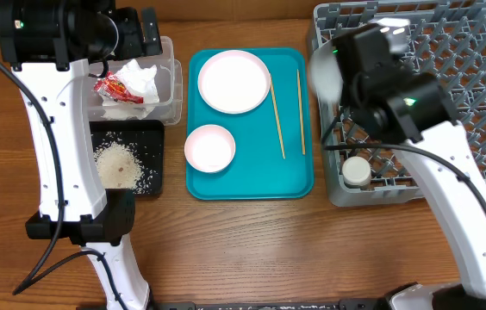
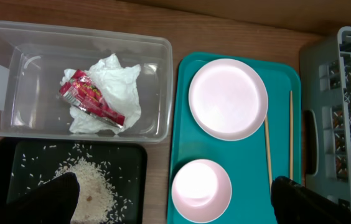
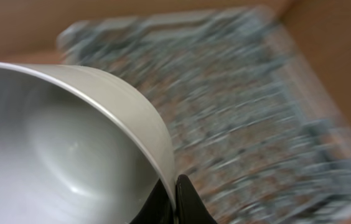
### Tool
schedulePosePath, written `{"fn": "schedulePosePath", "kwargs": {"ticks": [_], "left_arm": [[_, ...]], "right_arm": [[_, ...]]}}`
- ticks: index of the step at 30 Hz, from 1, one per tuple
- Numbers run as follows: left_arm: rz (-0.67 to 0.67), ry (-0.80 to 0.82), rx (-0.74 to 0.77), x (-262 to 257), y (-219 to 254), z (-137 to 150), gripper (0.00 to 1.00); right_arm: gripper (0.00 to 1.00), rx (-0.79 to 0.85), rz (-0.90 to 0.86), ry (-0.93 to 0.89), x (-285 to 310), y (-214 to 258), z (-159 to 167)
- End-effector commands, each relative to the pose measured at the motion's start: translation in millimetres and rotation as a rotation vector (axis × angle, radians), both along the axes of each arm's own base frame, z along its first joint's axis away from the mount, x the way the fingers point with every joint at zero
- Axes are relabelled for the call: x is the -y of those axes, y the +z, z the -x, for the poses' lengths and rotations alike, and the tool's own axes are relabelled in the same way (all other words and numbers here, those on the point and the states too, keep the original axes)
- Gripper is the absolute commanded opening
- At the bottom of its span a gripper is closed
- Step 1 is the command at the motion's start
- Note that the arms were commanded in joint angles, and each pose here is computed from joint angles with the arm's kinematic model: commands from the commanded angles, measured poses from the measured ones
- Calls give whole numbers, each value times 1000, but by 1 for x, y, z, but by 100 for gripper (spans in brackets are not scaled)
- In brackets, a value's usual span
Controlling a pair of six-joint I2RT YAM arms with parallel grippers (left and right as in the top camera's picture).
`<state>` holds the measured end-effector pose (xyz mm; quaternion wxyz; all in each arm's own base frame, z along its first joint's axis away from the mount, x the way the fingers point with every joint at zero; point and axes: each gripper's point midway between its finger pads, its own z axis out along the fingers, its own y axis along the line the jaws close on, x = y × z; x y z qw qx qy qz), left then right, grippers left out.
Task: Sort waste into correct bins and load items into the dishwasher
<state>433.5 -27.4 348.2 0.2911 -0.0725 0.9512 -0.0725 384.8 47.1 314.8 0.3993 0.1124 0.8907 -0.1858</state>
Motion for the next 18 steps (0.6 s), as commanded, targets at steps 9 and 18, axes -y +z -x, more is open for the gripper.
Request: {"fn": "schedulePosePath", "kwargs": {"ticks": [9, 18], "left_arm": [[3, 11, 32, 0, 12, 5, 100], [3, 11, 32, 0, 12, 5, 100]], "right_arm": [[4, 14, 563, -285, 50, -12, -14], [4, -78, 695, -307, 55, -87, -9]]}}
